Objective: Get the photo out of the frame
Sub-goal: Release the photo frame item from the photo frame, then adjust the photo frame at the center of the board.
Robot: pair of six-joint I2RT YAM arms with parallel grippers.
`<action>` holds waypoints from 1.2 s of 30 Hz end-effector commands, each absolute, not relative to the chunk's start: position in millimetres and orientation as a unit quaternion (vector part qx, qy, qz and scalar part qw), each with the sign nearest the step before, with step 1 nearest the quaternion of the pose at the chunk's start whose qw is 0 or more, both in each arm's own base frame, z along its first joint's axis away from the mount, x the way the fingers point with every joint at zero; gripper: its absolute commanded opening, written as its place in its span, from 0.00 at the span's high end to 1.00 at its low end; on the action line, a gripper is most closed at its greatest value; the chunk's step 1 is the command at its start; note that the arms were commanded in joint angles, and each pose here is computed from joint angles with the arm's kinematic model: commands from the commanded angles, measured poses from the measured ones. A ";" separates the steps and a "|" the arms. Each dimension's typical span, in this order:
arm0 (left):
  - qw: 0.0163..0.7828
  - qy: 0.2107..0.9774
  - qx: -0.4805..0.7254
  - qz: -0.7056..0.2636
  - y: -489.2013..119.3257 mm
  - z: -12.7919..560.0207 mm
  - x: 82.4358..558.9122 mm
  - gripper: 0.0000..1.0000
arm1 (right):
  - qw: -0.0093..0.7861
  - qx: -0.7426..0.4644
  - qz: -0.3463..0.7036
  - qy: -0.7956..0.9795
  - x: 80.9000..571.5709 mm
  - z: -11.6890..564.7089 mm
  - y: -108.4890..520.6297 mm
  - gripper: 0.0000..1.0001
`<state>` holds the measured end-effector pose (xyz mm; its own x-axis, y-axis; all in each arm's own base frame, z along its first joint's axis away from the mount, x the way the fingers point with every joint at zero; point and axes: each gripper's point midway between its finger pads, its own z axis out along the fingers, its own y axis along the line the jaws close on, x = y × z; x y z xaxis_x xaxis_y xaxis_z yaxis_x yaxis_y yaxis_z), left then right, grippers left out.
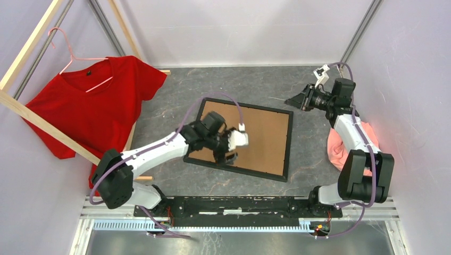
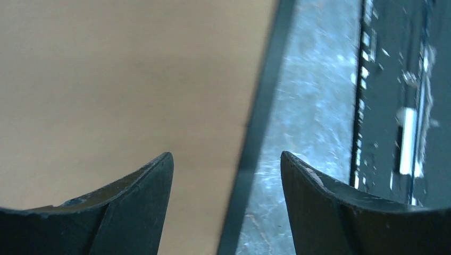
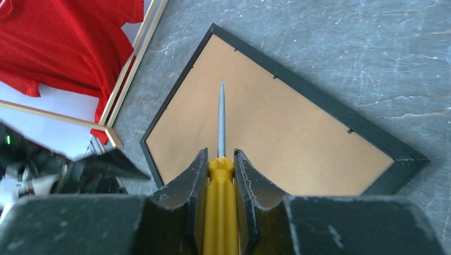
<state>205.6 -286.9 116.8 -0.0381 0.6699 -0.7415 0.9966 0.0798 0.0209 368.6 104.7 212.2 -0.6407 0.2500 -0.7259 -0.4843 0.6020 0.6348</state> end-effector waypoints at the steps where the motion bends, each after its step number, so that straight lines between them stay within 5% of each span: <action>1: 0.273 0.594 0.730 -0.201 -283.3 97.5 168.4 0.21 | 0.455 -0.092 0.437 0.770 371.0 231.0 99.2 1.00; 10: 0.295 0.615 0.724 -0.103 -287.3 58.0 174.9 0.33 | 0.476 -0.067 0.435 0.761 368.9 235.0 84.9 1.00; 25: 0.241 0.608 0.747 -0.122 -284.8 28.4 158.0 0.44 | 0.487 -0.054 0.437 0.754 366.9 237.8 79.6 1.00; 30: 0.243 0.624 0.734 -0.111 -290.1 21.4 164.8 0.69 | 0.486 -0.052 0.438 0.755 367.9 236.7 79.4 1.00; 36: 0.233 0.661 0.702 -0.125 -305.7 12.9 166.3 0.78 | 0.486 -0.048 0.436 0.756 369.1 235.6 78.3 1.00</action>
